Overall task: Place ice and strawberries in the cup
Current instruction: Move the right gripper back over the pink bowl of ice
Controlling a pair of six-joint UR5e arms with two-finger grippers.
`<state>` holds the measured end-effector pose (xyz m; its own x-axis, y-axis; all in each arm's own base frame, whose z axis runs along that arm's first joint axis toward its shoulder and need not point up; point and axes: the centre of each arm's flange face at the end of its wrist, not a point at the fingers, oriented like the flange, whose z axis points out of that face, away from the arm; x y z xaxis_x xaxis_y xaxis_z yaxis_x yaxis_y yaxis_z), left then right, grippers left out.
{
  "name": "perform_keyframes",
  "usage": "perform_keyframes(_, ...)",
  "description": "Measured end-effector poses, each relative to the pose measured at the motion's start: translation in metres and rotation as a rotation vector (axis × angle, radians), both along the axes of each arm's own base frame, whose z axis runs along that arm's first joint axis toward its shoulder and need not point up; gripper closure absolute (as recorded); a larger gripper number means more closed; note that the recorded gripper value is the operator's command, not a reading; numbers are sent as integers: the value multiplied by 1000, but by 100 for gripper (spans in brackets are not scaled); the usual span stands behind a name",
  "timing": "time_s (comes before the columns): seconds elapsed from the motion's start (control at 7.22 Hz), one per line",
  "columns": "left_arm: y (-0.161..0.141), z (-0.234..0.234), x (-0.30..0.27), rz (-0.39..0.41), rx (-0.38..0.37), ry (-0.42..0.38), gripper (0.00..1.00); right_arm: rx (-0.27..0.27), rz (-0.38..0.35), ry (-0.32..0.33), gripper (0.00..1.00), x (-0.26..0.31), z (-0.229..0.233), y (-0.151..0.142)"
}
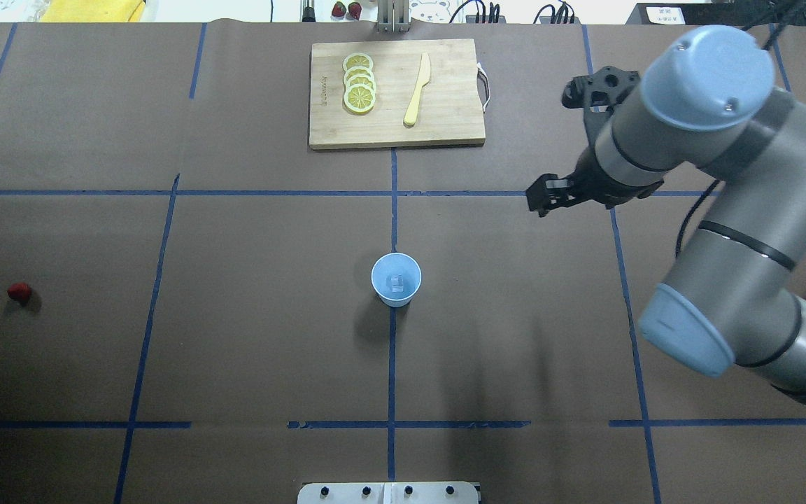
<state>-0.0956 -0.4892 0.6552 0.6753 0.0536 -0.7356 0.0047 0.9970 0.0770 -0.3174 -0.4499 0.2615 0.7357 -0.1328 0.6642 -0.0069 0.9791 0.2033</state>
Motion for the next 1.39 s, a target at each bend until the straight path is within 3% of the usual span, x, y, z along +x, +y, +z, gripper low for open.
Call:
perform_keyframes(0.55, 2, -13, 0, -1, 24, 0, 0, 34, -107, -25, 1, 173, 124, 6)
perform_keyframes(0.69, 2, -15, 1, -2, 26, 10, 0, 39, -132, -6, 1, 205, 157, 10)
perform_keyframes(1.11, 2, -22, 2, -2, 36, 32, 0, 43, -243, 48, 1, 259, 236, 44)
perform_keyframes(1.39, 2, -24, 2, -3, 39, 32, 0, 83, -254, 34, 1, 278, 289, 65)
